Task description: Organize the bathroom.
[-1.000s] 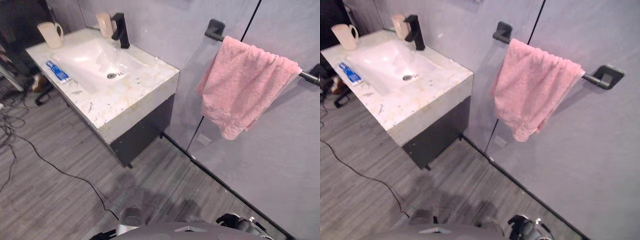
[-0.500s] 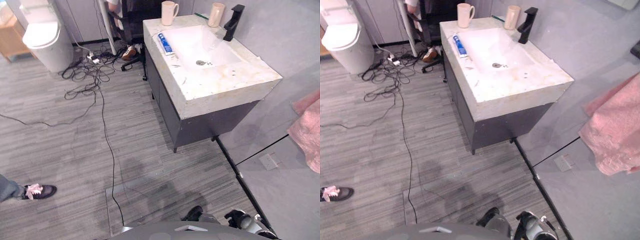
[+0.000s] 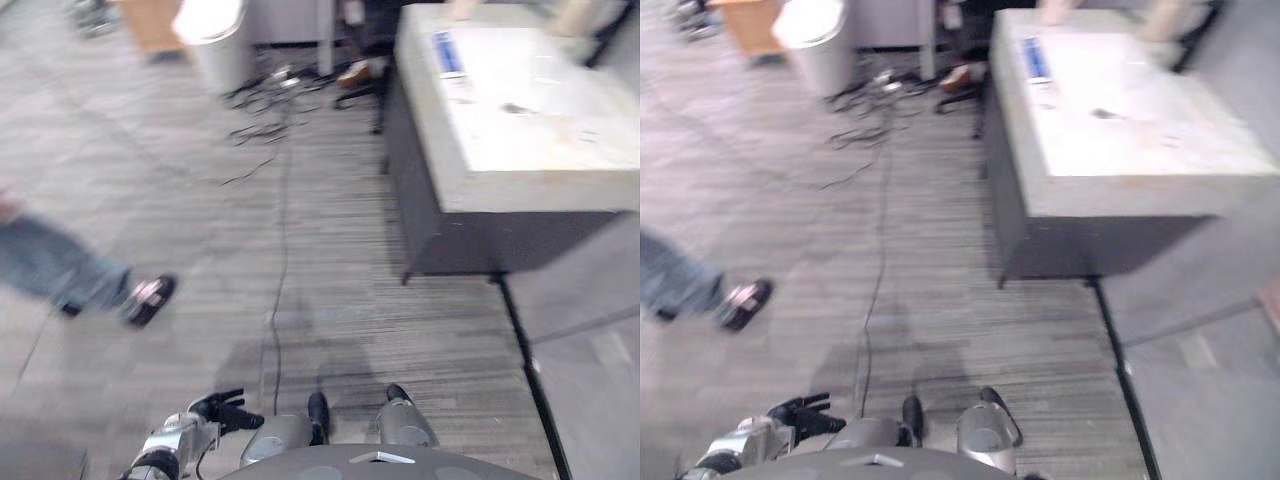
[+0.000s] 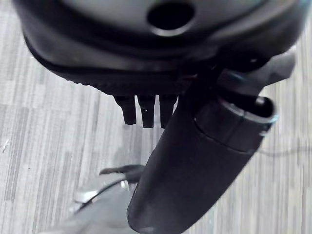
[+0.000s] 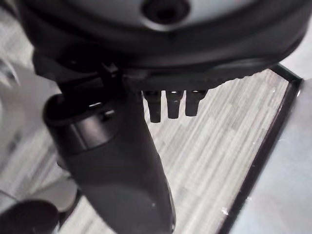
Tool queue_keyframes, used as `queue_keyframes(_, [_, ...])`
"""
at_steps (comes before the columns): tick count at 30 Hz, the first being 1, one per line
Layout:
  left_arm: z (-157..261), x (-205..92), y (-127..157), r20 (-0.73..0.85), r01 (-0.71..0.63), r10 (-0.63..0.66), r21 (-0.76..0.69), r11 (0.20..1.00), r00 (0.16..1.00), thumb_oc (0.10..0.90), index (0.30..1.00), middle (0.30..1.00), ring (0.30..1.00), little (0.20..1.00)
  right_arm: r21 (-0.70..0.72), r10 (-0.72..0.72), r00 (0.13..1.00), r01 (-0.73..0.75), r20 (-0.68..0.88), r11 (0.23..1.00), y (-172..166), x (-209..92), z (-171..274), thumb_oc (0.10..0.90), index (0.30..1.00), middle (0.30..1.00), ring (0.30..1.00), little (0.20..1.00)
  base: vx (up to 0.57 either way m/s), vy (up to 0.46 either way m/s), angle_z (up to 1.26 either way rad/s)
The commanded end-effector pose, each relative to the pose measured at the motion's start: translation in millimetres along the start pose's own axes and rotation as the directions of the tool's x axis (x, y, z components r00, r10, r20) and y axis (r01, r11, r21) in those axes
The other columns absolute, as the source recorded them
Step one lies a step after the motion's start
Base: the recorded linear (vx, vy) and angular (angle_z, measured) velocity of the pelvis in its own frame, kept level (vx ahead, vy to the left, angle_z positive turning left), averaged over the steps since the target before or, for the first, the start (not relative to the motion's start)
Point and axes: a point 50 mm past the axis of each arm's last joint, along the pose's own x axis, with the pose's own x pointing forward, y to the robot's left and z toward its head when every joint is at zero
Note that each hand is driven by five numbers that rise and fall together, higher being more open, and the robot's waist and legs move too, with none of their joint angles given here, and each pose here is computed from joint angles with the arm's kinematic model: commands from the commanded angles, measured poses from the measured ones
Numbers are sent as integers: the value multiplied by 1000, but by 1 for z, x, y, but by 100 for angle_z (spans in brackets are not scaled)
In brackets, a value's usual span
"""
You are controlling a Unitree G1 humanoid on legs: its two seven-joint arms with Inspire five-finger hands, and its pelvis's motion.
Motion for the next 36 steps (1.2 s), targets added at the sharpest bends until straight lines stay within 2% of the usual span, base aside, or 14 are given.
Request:
queue_keyframes(1, [-16,-1,0,-29,15,-19,-132,991,999,800,900,900,900,900,-23,-184,976,188,115,982,-56,-7,29,800,900,900,900,900,-102,-56,43])
queue_keyframes(8, [-12,4,-19,-27,69,-71,-84,994,997,800,900,900,900,900,45,-261,948,257,182,965,-81,-14,48,800,900,900,900,900,-80,-12,-34])
queue_keyframes(14, [-23,1,-24,-27,52,-55,-114,992,998,800,900,900,900,900,37,-260,946,257,193,966,-83,-17,50,800,900,900,900,900,42,43,7])
queue_keyframes(16, [-33,-1,-23,-32,34,-40,-157,987,999,800,900,900,900,900,20,-261,945,262,200,965,-84,-19,52,800,900,900,900,900,56,223,-43])
queue_keyframes(19, [-33,-1,-22,-34,40,-45,-144,989,998,800,900,900,900,900,13,-267,942,270,205,963,-85,-20,52,800,900,900,900,900,-25,350,-71])
queue_keyframes(22, [-14,3,-27,4,64,-65,-159,985,998,800,900,900,900,900,-17,-291,930,303,226,953,-99,-23,59,800,900,900,900,900,-156,429,-27])
queue_keyframes(26, [-11,4,-27,-5,44,-46,-171,984,999,800,900,900,900,900,-45,-304,920,324,246,945,-109,-26,71,800,900,900,900,900,-143,397,12])
queue_keyframes(30, [-22,2,-19,-34,-9,1,-226,974,999,800,900,900,900,900,-91,-292,920,325,261,941,-107,-26,78,800,900,900,900,900,-4,153,-21])
queue_keyframes(31, [-45,-4,-9,-83,-45,26,-231,972,996,800,900,900,900,900,-112,-294,924,329,246,938,-104,-24,73,800,900,900,900,900,58,186,-31])
queue_keyframes(36, [-79,-14,-1,-148,-95,60,-238,967,987,800,900,900,900,900,-138,-277,931,315,236,939,-102,-21,67,800,900,900,900,900,118,67,-36])
